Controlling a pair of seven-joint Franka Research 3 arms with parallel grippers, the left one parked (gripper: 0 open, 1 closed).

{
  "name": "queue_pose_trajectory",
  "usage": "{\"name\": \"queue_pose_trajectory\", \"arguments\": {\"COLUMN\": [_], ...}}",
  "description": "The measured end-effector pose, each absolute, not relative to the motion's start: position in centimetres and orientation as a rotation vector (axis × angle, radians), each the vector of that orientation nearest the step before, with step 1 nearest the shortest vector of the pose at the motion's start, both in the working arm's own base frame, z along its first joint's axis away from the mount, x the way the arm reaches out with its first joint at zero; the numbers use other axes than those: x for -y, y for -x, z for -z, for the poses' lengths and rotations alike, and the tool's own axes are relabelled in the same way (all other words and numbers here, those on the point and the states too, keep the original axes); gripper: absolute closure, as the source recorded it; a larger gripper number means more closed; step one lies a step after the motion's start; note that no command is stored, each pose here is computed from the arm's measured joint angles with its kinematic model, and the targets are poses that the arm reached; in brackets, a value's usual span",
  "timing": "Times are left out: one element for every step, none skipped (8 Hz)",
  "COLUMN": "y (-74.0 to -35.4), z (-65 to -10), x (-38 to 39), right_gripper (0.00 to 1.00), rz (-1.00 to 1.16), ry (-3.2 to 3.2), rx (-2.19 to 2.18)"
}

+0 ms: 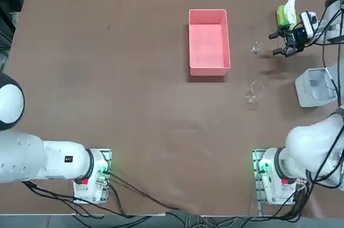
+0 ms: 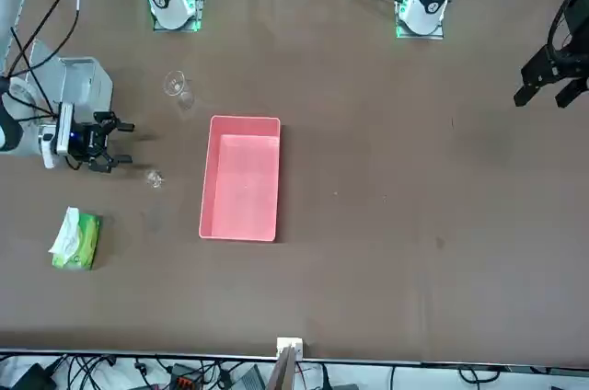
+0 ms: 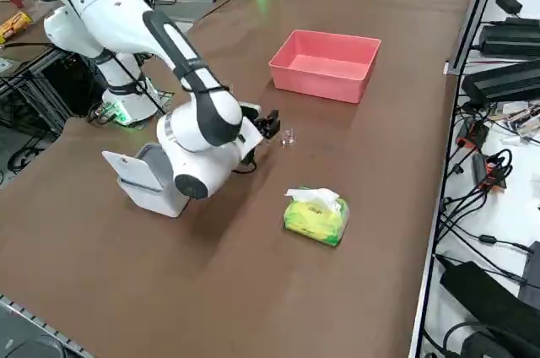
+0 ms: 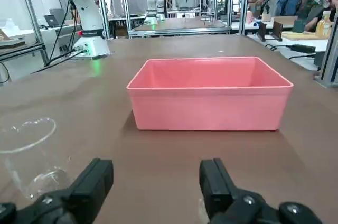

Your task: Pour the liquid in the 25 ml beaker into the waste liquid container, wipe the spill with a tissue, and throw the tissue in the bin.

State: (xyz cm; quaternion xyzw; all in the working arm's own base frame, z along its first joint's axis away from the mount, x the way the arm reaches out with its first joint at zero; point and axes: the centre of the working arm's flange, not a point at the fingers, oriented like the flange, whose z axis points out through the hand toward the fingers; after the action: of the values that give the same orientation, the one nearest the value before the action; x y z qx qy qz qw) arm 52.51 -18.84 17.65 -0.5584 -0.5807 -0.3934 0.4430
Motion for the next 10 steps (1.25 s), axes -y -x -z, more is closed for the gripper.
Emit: {"name": "queue_pose_trajectory", "arguments": {"y": [-52.6, -52.6, -52.5, -52.4, -52.4, -52.3, -52.0, -51.9, -51.9, -52.1], "z": [-16.9, -16.1, -15.1, -14.1, -13.2, -12.5, -12.0, -11.8, -11.6, -11.3], "x": [19.1, 19.1, 19.1, 19.0, 19.0, 19.1, 19.3, 19.6, 19.8, 20.0], "right_gripper": [0.00, 0.00, 0.00, 0.00, 0.00, 0.00, 0.00, 0.00, 0.00, 0.00], "rz": [0.988, 0.999, 1.004, 1.014, 1.023, 1.028, 1.033, 1.041, 1.049, 1.059], "ry": [1.370, 1.350, 1.334, 1.321, 1.314, 1.313, 1.312, 1.313, 1.315, 1.315], "rx": [1.443, 1.443, 1.436, 1.430, 1.420, 1.409, 1.399, 1.389, 1.383, 1.380]}}
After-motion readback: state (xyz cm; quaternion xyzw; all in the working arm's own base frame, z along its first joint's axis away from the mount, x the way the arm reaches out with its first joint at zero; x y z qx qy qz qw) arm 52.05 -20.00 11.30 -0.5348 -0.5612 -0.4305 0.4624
